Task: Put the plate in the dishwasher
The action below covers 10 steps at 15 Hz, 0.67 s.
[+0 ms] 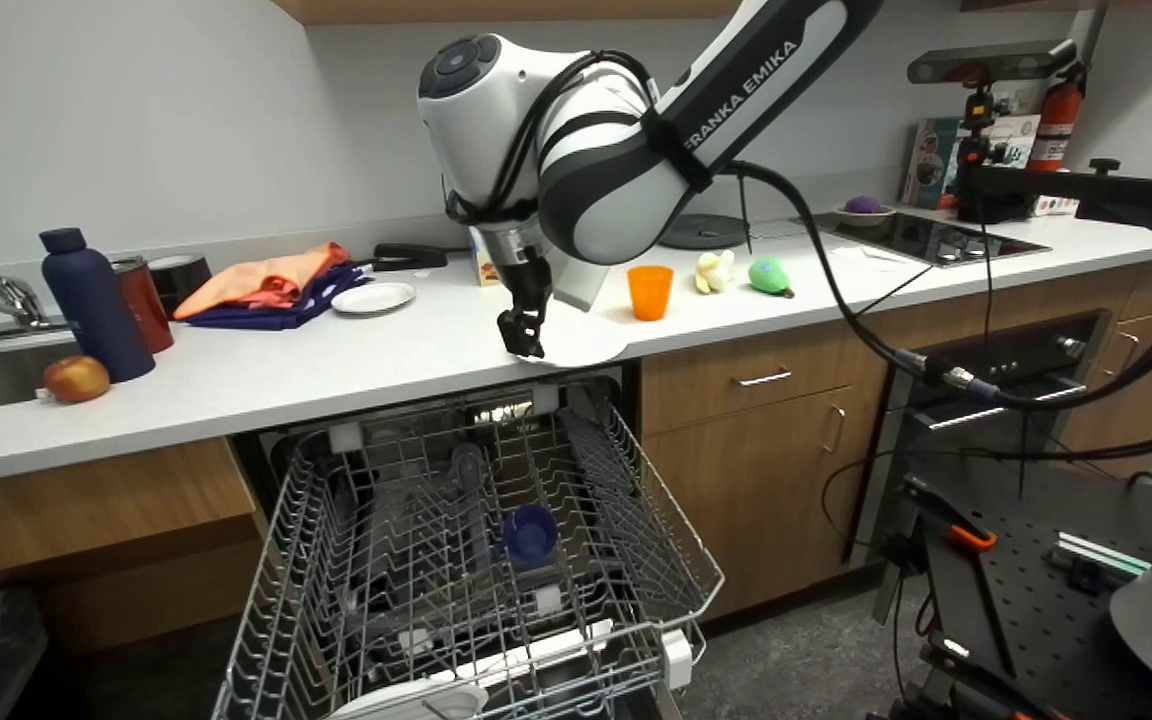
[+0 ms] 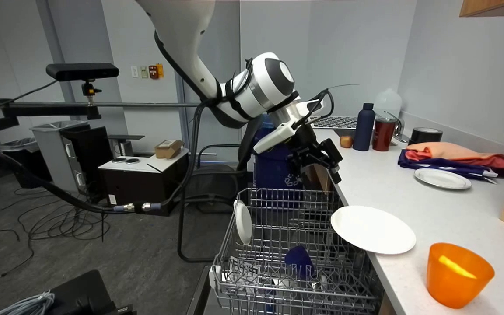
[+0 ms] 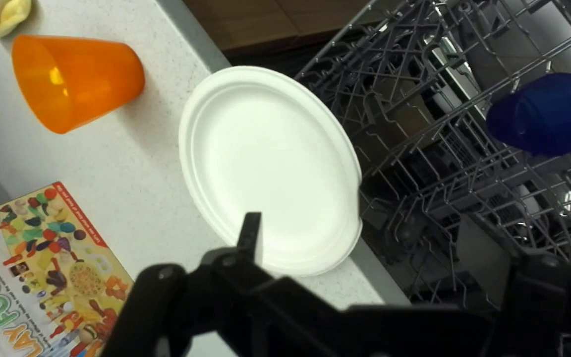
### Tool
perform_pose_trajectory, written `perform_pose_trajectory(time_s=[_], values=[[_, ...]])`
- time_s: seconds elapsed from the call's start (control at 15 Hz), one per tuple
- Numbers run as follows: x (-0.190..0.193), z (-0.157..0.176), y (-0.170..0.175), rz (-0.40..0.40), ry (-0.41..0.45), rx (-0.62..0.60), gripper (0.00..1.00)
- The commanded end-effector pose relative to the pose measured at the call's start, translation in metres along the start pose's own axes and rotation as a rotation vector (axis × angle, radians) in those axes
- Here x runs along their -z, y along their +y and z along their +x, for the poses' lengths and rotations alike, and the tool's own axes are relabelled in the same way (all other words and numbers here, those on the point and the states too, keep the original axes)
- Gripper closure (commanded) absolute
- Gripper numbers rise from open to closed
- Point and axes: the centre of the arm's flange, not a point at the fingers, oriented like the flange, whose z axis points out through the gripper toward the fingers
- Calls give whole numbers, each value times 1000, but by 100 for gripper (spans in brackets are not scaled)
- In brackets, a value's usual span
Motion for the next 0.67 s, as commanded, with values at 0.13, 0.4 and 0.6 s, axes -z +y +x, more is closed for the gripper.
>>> perform_pose_trajectory(time_s=[0.13, 0.4, 0.6], values=[[-9, 15, -26, -30, 4, 50, 0], [-35, -4, -9, -81, 15, 69, 0], [-55, -3, 13, -165, 18, 68, 0]])
